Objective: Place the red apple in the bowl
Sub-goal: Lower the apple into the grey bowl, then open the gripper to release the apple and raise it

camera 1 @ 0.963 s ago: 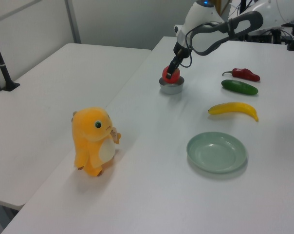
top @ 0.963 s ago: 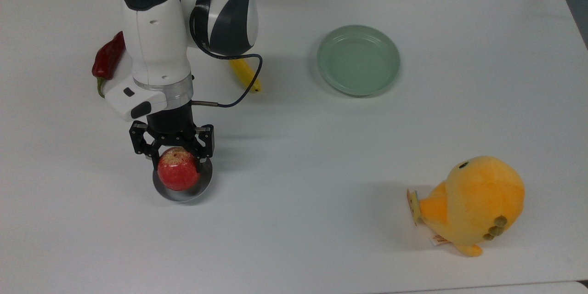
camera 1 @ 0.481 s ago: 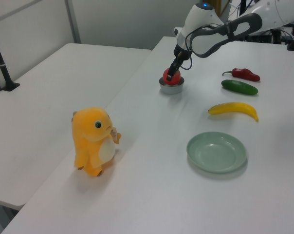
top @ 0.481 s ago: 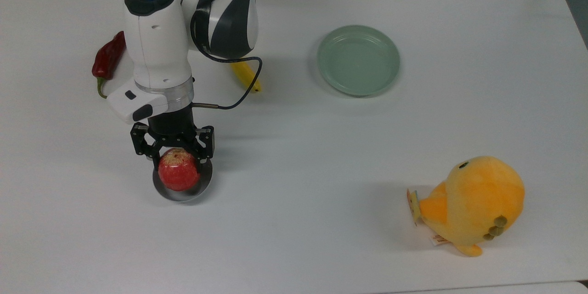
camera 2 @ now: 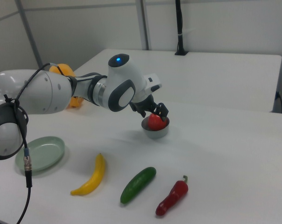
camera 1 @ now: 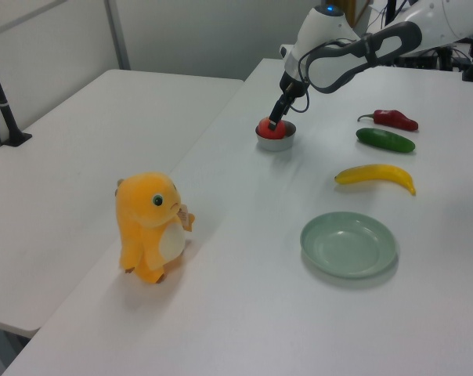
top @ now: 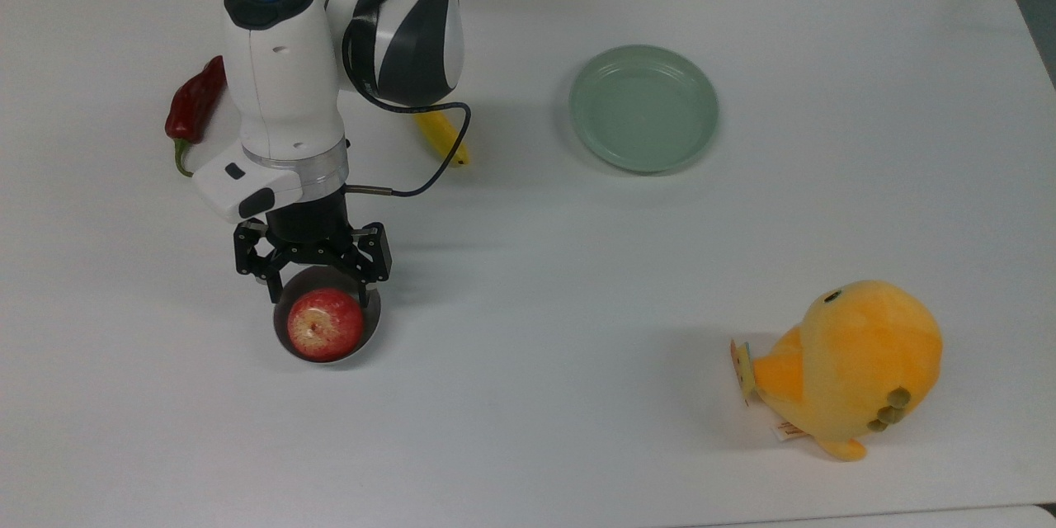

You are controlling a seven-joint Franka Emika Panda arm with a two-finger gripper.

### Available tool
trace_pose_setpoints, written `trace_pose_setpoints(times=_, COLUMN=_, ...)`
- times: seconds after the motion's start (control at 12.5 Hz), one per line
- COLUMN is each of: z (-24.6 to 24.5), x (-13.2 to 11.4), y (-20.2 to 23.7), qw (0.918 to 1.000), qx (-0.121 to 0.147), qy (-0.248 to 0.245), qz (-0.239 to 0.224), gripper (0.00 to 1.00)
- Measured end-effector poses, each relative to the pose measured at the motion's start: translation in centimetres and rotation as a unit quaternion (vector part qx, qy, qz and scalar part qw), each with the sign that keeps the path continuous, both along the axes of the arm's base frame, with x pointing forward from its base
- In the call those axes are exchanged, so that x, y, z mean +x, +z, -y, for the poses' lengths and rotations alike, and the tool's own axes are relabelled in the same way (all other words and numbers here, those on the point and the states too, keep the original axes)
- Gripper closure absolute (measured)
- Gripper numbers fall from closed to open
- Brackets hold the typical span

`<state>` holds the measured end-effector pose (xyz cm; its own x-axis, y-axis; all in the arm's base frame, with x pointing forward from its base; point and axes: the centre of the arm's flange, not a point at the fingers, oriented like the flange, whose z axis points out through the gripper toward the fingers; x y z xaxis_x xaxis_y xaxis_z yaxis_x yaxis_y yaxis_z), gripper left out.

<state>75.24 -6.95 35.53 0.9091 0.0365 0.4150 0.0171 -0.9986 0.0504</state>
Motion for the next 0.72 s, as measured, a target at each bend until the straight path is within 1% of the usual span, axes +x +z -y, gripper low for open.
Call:
trace_pose_setpoints(times=0.32, z=0.0, x=0.0, y=1.1, qw=1.0, qx=0.0, qy=0.0, qz=0.008, gripper=0.0)
trace_pose_setpoints(times=0.56, z=0.3, x=-0.7, y=4.7, qw=0.9997, qx=0.001, qy=-0.002, qz=0.025, gripper=0.0)
trace_pose_setpoints(times=0.72, z=0.4, x=-2.0, y=7.6, qw=0.9999, qx=0.008, qy=-0.003, qz=0.014, gripper=0.0)
